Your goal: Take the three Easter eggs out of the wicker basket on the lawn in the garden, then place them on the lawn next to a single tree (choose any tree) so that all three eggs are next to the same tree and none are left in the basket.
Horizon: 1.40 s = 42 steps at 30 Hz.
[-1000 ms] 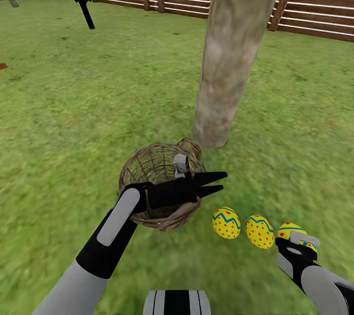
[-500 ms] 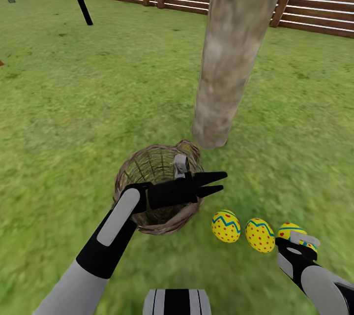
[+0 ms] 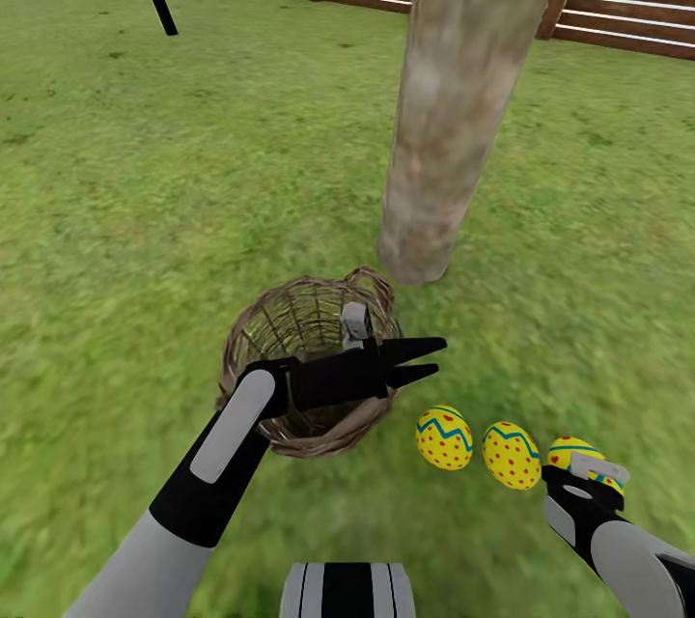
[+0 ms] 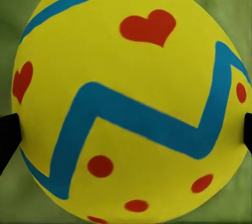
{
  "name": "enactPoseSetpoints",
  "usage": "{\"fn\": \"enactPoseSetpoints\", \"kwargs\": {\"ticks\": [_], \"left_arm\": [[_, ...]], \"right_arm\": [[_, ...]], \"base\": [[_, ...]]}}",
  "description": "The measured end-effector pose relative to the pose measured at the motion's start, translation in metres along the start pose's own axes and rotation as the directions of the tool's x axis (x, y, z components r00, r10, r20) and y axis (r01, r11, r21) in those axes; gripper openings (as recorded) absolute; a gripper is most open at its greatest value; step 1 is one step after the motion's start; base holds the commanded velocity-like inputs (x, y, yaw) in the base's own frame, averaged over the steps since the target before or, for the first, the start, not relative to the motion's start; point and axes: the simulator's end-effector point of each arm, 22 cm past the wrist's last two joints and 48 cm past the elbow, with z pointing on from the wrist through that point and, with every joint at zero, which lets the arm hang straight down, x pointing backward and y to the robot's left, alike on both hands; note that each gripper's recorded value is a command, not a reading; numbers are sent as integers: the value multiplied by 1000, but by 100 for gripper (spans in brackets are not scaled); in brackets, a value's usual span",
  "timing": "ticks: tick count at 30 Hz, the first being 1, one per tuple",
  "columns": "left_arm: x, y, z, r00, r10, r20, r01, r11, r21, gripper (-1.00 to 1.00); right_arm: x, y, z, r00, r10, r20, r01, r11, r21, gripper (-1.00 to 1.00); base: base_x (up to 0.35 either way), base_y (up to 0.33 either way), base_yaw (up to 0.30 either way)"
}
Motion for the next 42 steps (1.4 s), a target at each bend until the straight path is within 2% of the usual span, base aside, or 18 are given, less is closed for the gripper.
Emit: {"fn": "enactPoseSetpoints", "kwargs": {"ticks": [5,13,29,33,39,42], "left_arm": [[0,0,0,1000,0,0,0,1000,1,100],[-1,18,-3,999,-32,5,32,999,-5,100],[-2,18,-3,999,-32,6,32,999,-5,100],[-2,20,-3,999,-36,7,36,999,-6,100],[-2,33,-5,998,-60,12,60,998,-10,100],[-3,40,-6,997,-71,14,72,997,-12,100]], "right_arm": [[0,-1,0,1000,0,1,0,1000,3,-100],[16,1,7,1000,-19,-23,19,1000,10,-100],[7,2,8,1000,-12,-4,12,1000,11,-100],[9,-8,9,1000,-14,-8,14,998,56,-100],[21,-7,14,999,-28,-25,30,998,63,-100],[23,-6,16,1000,-26,-12,27,997,65,-100]], "base": [[0,0,0],[0,0,0],[87,-74,0],[0,0,0],[0,0,0],[0,0,0]]}}
